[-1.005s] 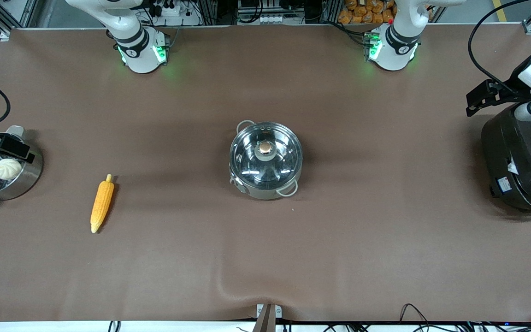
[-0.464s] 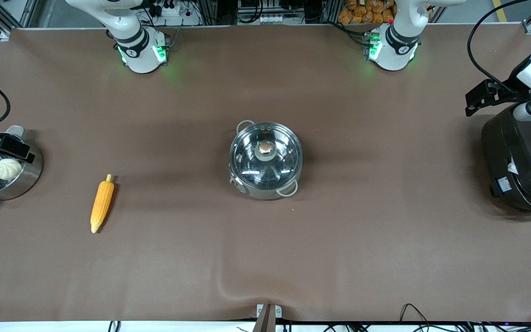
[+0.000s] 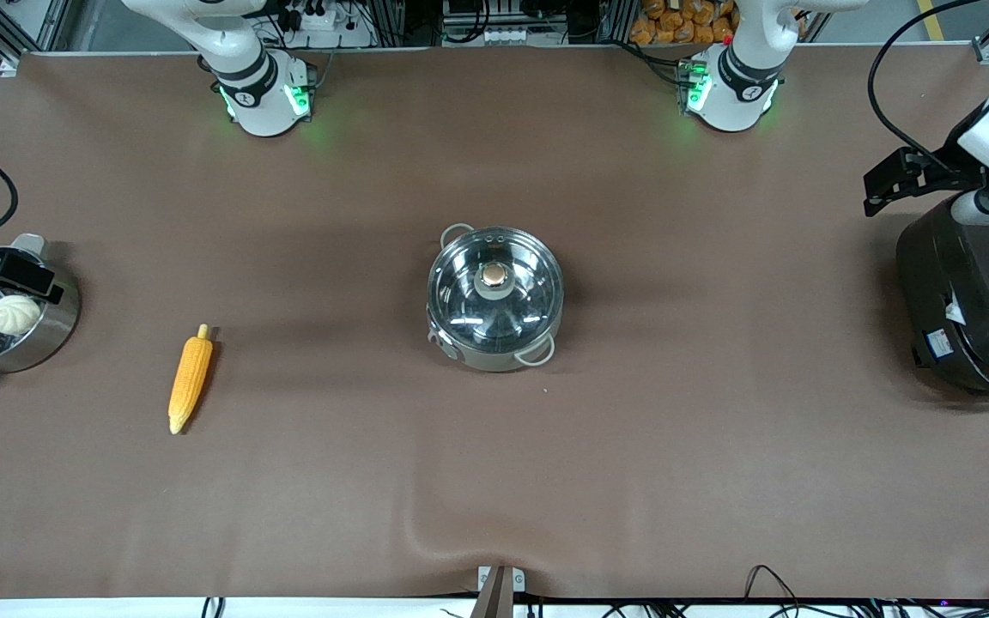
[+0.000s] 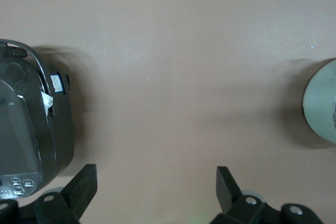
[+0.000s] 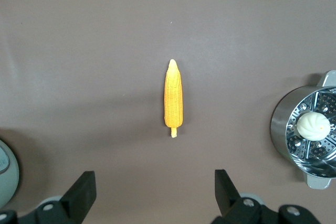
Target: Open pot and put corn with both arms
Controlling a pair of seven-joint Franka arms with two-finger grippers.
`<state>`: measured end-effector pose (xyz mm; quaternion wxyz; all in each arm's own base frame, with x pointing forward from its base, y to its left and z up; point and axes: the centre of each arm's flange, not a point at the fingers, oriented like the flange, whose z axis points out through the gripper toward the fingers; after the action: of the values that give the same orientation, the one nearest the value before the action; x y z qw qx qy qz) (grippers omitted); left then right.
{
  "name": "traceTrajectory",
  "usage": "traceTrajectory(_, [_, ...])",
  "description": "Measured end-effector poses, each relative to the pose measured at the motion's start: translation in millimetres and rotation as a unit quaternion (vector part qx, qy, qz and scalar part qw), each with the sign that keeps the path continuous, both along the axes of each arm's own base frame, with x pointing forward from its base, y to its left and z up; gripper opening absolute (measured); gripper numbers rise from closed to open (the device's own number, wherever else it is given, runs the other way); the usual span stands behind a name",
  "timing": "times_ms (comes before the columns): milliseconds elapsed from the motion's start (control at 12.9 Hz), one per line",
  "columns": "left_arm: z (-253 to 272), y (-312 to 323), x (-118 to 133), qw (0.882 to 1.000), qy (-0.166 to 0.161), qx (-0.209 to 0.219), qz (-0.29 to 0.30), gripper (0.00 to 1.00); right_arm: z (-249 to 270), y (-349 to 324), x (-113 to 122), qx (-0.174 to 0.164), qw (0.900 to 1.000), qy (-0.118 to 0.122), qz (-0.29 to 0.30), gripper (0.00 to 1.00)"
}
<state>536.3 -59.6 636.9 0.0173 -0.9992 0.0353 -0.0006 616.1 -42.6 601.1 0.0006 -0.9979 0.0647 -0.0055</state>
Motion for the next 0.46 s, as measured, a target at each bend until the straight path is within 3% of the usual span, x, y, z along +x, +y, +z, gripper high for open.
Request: traceTrajectory(464, [-5.8,-5.4,2.7,1.000,0.005,0.001,-0.004,1.00,0.0,0.0,0.0,0.000,1.000,0.000,0.000,1.00])
